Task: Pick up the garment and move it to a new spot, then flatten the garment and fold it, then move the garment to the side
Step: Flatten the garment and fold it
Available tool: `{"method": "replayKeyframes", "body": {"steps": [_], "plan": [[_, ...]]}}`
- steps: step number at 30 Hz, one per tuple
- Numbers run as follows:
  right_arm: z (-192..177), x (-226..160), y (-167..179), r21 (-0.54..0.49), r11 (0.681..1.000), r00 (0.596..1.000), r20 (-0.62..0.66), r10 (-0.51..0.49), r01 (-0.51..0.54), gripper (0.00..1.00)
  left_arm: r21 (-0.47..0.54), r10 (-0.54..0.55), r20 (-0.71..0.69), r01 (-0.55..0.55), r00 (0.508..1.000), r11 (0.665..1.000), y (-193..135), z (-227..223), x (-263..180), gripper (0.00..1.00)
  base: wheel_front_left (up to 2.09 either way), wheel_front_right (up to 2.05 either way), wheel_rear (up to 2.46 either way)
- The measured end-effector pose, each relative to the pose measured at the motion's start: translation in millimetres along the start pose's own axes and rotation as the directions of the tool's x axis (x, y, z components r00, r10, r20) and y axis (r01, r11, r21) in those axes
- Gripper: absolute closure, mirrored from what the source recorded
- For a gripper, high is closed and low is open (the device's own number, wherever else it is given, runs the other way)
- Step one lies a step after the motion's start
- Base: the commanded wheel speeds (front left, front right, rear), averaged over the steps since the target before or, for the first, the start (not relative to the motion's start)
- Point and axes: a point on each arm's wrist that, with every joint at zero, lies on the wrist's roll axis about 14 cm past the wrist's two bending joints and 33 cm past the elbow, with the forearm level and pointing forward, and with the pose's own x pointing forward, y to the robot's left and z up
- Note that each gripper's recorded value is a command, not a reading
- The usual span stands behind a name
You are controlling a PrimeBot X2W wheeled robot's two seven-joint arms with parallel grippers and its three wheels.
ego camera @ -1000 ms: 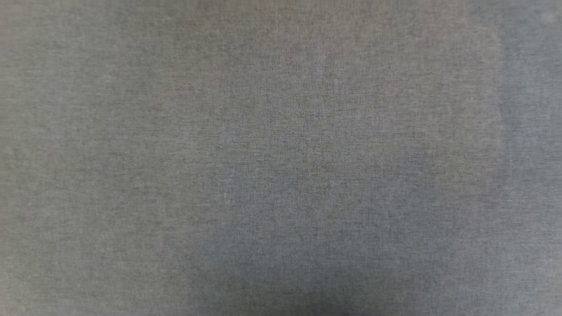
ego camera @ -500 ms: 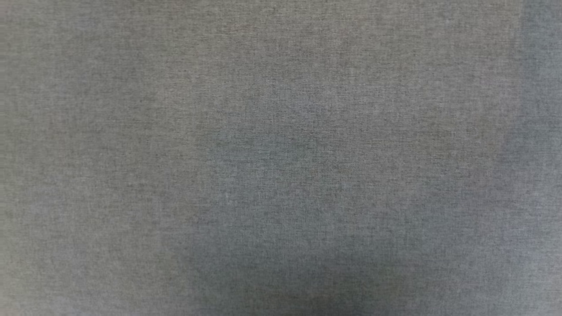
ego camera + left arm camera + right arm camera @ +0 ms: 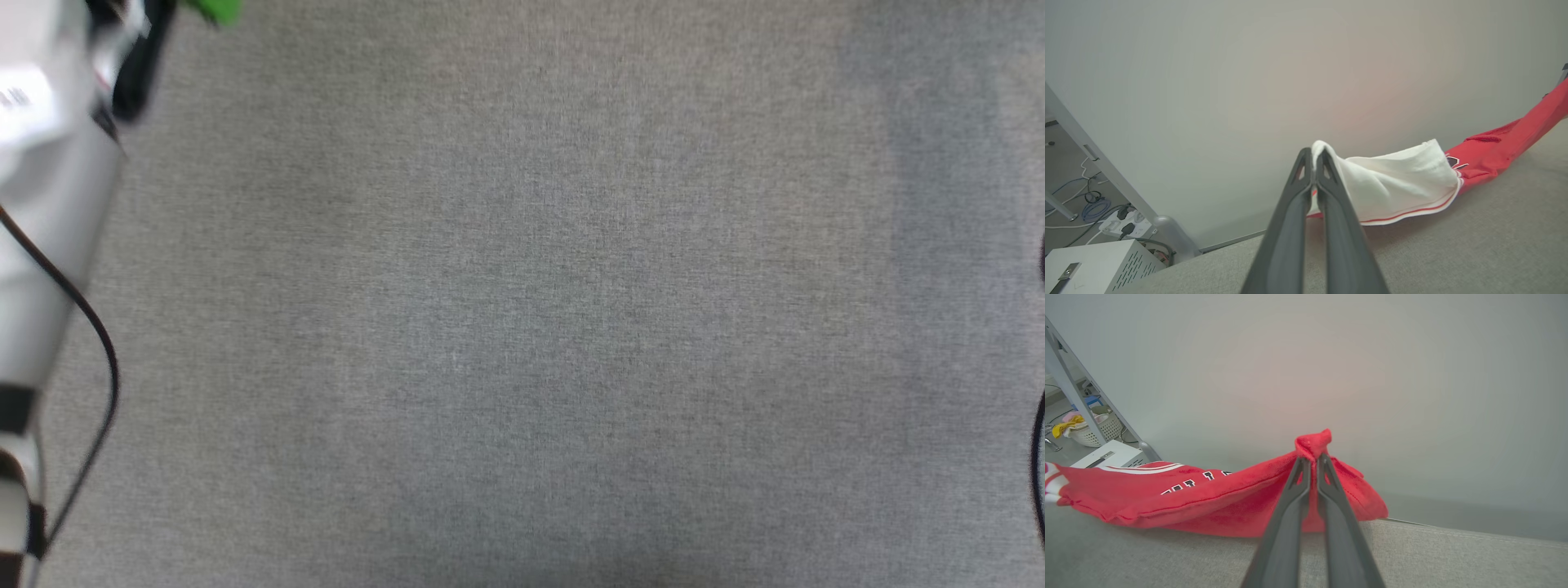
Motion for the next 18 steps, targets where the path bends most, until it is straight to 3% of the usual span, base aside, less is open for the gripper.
{"method": "replayKeyframes", "body": {"steps": [7, 18], "plan": [[-45.6, -60.5, 25.5, 0.086, 0.996, 0.988, -0.146, 0.049, -0.037, 1.0, -0.074, 0.015, -0.114, -0.024, 0.993, 0.997, -27.0, -35.0, -76.6, 1.0, 0.0, 0.0, 0.0], [-70.9, -149.5, 26.1, 0.207, 0.978, 0.965, -0.262, 0.016, 0.039, 1.0, -0.141, 0.092, -0.212, -0.123, 0.973, 0.982, -47.9, -48.1, -191.5, 1.0, 0.0, 0.0, 0.0]]}}
